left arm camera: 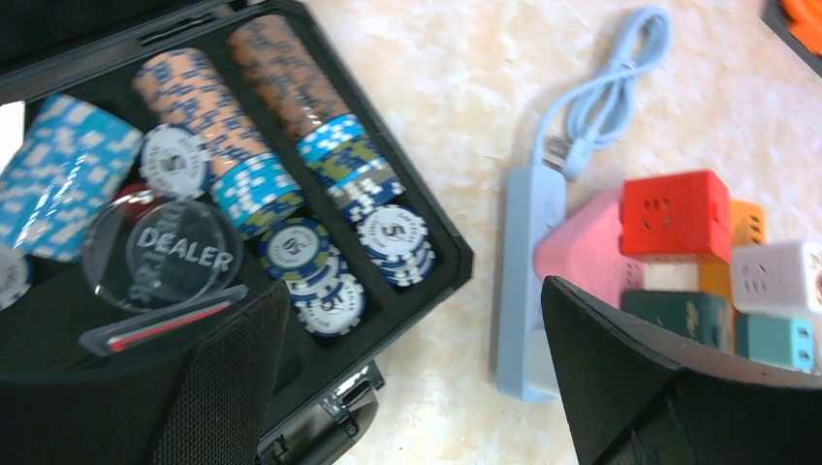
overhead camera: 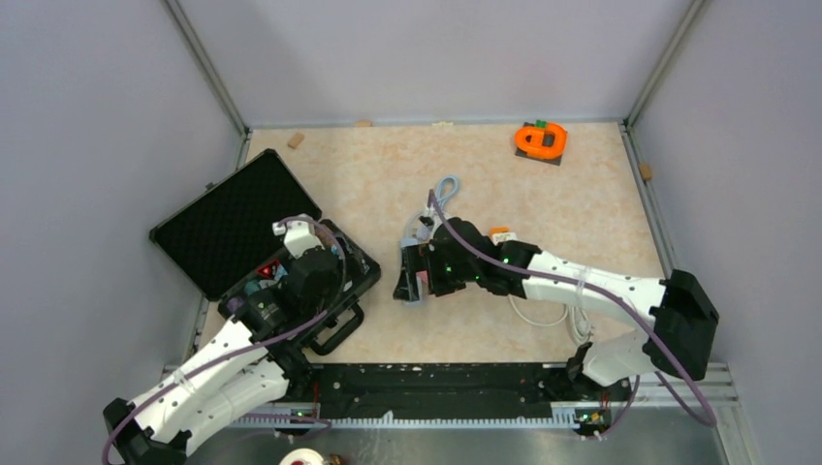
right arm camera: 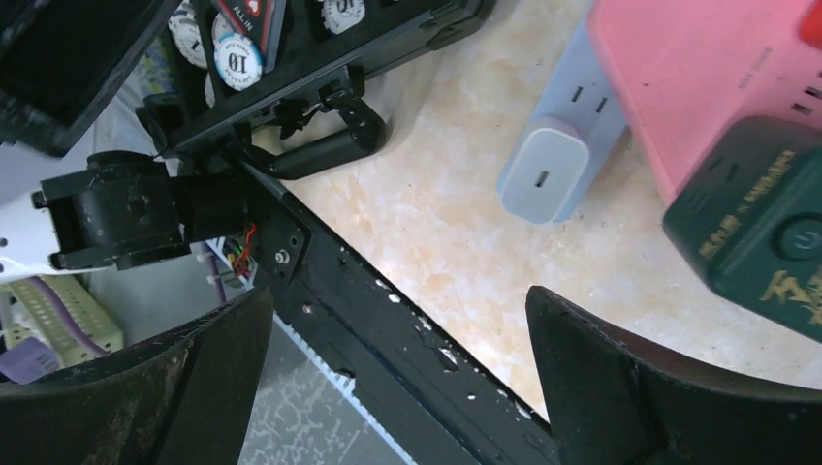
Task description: Insert the plug
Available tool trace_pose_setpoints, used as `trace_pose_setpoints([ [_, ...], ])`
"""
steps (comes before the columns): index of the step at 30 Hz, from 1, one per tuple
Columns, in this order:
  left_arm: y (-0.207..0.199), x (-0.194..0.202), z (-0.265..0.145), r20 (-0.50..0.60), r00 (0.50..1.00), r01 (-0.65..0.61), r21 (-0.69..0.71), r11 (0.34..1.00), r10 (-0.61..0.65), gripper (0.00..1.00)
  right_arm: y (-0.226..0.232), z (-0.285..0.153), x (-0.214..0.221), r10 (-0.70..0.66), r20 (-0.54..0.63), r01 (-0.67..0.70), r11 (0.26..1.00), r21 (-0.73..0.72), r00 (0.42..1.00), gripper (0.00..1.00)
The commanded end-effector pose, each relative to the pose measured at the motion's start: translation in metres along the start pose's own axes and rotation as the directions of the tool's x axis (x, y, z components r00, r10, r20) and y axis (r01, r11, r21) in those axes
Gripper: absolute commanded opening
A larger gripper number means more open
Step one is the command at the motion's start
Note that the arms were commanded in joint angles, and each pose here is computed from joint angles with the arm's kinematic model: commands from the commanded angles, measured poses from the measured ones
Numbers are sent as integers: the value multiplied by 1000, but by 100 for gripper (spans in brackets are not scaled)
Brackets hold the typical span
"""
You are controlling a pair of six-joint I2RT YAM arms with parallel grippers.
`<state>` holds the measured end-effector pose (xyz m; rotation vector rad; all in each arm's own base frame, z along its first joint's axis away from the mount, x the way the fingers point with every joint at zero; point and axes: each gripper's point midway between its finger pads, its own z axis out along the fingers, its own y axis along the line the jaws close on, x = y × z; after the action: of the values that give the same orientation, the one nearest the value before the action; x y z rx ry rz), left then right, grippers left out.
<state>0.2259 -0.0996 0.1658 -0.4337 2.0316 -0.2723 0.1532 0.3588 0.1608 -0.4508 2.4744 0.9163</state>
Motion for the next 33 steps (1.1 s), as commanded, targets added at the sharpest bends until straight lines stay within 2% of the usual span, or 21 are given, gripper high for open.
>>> trace_pose_setpoints([
  [1, -40, -2, -7, -6, 997, -71, 232, 970, 74, 99, 13, -18, -24, 63, 65, -50, 981, -188, 996, 99],
  [5, -67, 5, -17, -25, 990, -121, 390, 913, 142, 99, -10, -27, -30, 136, 81, -114, 966, -233, 987, 99],
  [11, -99, 17, -20, -62, 968, -175, 531, 829, 243, 99, -44, -42, -49, 190, 138, -153, 959, -239, 972, 99],
  [16, -123, 15, -13, -80, 952, -192, 600, 777, 297, 99, -75, -52, -71, 188, 194, -150, 969, -196, 963, 99],
  [19, -132, 7, 0, -88, 949, -186, 615, 766, 301, 99, -96, -54, -83, 184, 211, -150, 974, -170, 960, 99],
  [24, -134, -28, 31, -105, 971, -106, 612, 784, 213, 99, -152, -65, -114, 203, 271, -195, 979, -54, 941, 99],
  [27, -114, -57, 59, -70, 992, -50, 542, 839, 104, 99, -202, -81, -132, 234, 355, -268, 962, 50, 905, 98],
  [30, -84, -92, 86, 46, 999, -21, 445, 896, 0, 99, -255, -103, -142, 236, 478, -356, 918, 176, 846, 98],
  [33, -52, -119, 104, 201, 979, -51, 327, 944, -17, 99, -300, -126, -141, 161, 567, -417, 836, 358, 808, 98],
])
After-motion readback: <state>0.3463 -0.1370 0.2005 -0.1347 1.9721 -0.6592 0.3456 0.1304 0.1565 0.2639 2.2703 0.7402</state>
